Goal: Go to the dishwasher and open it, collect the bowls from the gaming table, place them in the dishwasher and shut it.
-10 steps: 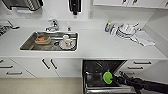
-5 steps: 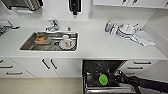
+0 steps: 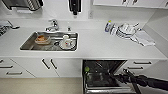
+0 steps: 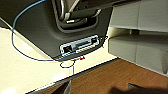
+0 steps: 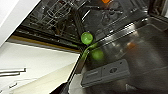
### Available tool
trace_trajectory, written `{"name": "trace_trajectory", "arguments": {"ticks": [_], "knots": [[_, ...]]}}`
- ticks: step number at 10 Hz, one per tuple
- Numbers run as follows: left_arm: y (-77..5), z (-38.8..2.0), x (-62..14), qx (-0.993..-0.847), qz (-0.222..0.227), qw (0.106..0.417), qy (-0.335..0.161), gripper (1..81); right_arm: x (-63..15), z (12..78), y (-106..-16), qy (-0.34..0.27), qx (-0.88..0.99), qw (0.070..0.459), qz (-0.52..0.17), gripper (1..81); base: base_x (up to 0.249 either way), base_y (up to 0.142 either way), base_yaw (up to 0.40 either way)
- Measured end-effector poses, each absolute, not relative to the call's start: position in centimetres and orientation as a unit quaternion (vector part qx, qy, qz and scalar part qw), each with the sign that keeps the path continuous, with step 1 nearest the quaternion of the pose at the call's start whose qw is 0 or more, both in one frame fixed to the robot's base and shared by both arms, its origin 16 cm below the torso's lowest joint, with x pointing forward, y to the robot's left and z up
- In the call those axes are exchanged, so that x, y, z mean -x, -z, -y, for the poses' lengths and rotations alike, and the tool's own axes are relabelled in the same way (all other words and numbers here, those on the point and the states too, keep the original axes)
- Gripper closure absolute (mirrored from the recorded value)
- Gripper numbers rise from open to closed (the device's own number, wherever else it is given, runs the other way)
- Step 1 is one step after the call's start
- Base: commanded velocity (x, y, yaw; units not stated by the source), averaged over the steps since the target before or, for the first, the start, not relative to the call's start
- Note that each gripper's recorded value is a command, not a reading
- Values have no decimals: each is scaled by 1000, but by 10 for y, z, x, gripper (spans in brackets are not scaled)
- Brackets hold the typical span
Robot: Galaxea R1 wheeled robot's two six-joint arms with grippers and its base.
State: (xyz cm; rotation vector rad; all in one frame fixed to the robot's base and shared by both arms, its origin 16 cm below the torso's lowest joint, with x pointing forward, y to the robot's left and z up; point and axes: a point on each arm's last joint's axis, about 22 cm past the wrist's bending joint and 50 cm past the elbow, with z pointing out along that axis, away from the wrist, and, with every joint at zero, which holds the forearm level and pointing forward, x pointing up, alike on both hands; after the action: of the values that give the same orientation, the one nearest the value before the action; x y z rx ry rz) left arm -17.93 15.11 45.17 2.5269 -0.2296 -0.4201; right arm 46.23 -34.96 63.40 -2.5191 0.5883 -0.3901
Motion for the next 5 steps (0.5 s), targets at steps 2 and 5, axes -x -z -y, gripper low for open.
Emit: {"name": "trace_trajectory", "arguments": {"ticks": [2, 5], "knots": [[-449, -156, 180, -945, 88, 273, 157, 10, -431, 417, -641, 123, 944, 200, -231, 10, 0, 0, 0], [-442, -163, 178, -952, 73, 253, 160, 10, -324, 460, -614, 46, 962, 143, -230, 10, 0, 0, 0]]}}
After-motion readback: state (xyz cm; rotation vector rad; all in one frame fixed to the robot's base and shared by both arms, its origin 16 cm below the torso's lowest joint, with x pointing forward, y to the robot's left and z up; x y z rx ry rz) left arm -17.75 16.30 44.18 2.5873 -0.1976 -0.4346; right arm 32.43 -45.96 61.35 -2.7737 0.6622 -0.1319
